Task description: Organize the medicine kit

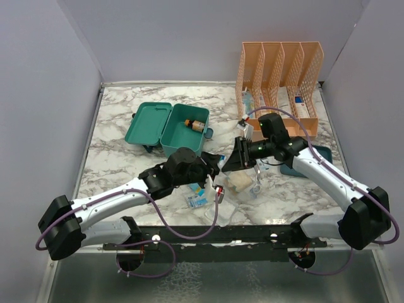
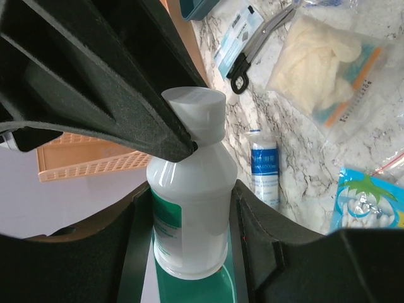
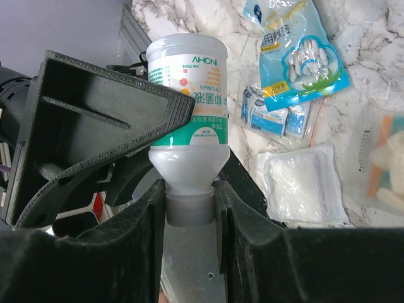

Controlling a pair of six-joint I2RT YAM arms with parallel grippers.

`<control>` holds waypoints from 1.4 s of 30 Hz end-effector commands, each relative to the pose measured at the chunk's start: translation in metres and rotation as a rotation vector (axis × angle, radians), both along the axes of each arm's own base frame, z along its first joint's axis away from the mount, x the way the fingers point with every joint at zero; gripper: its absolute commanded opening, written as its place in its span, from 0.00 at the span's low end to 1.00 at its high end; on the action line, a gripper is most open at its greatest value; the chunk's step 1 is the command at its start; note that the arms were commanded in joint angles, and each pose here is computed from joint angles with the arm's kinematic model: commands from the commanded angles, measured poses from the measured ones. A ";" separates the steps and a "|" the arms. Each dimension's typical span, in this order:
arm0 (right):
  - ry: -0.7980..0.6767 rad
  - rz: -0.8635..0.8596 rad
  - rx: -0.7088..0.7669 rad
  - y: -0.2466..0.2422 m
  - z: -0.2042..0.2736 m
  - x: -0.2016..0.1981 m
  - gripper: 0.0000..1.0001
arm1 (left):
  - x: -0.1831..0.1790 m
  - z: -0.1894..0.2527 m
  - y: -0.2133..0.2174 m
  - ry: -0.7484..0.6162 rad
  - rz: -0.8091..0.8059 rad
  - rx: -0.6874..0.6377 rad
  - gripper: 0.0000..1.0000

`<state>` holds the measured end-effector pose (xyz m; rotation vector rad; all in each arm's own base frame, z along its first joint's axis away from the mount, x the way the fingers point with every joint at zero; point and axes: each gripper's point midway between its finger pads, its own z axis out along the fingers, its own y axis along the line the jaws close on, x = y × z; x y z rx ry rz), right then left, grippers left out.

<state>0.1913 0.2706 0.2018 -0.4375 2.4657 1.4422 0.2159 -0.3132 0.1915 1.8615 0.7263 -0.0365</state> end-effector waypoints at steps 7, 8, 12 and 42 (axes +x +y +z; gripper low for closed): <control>-0.216 -0.025 0.065 -0.001 0.043 0.011 0.44 | -0.015 0.000 -0.007 0.207 0.025 -0.058 0.31; -0.249 -0.048 0.066 -0.002 0.046 0.015 0.45 | -0.016 0.001 -0.008 0.244 0.040 -0.075 0.32; -0.405 -0.150 0.112 -0.009 0.071 0.027 0.53 | -0.023 0.006 -0.010 0.395 0.103 -0.180 0.33; -0.548 -0.319 0.208 -0.008 0.110 0.061 0.51 | 0.008 0.098 -0.025 1.084 0.565 -0.887 0.41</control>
